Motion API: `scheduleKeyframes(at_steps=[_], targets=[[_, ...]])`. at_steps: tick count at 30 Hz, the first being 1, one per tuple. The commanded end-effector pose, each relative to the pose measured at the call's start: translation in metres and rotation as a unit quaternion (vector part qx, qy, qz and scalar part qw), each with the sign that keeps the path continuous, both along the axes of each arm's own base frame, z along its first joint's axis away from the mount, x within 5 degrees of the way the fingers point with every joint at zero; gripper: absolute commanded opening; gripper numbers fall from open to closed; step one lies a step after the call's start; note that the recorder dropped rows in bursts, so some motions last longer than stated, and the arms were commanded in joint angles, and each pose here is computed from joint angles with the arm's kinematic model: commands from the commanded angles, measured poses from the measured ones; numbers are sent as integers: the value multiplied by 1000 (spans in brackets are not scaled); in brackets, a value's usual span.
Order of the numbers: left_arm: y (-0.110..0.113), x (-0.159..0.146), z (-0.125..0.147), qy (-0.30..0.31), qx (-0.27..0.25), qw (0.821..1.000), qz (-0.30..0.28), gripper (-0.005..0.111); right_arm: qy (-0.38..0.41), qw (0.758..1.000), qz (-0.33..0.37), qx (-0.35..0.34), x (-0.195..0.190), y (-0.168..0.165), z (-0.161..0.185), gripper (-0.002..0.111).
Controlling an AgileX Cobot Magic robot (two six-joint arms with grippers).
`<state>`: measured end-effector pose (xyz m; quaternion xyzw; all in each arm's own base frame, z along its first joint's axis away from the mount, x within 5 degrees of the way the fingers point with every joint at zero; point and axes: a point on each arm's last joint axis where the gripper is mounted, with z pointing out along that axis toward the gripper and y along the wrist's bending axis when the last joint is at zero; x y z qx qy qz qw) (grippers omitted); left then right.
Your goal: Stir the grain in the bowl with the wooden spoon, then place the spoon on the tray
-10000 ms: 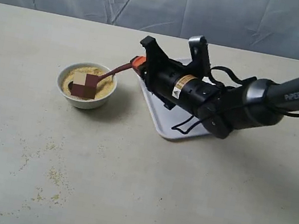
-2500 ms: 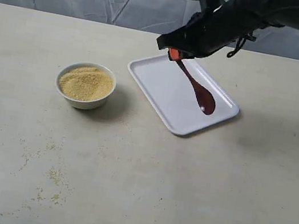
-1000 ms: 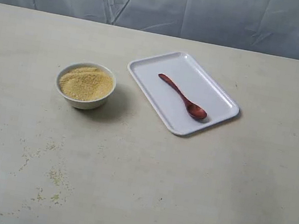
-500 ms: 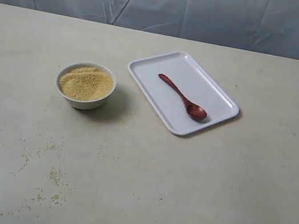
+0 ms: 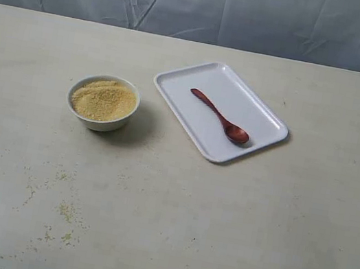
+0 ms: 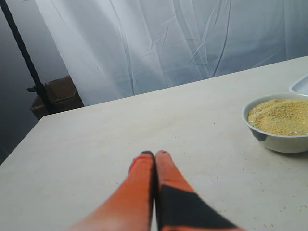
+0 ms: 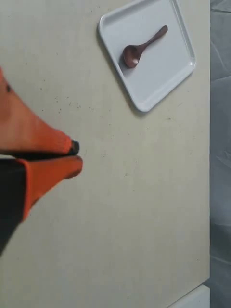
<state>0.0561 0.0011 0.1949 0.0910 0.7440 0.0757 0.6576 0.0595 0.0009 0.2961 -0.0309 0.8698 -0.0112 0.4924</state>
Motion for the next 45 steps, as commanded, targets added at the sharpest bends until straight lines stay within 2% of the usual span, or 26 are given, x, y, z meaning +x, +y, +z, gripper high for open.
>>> scheduleKeyframes(at_steps=[1,14,20,23,28,35,39,45], targets=[[0,0,0,-4,-2,1000,-1,0,-26,1000,-3,-1,-8,0,2,0],[0,0,0,-4,-2,1000,-1,0,-168,986,4,14,-60,2,9,0],[0,0,0,-4,-2,1000,-1,0,-172,984,15,40,-57,5,6,0],[0,0,0,-4,-2,1000,-1,0,-163,986,14,43,-51,5,-4,0],[0,0,0,-4,-2,1000,-1,0,-213,976,8,52,-34,4,-18,0],[0,0,0,-4,-2,1000,-1,0,-150,987,3,52,-18,4,-67,0],[0,0,0,-4,-2,1000,-1,0,-199,978,-5,55,-10,3,-77,0],[0,0,0,-4,-2,1000,-1,0,-169,984,-7,54,-6,2,-100,0]])
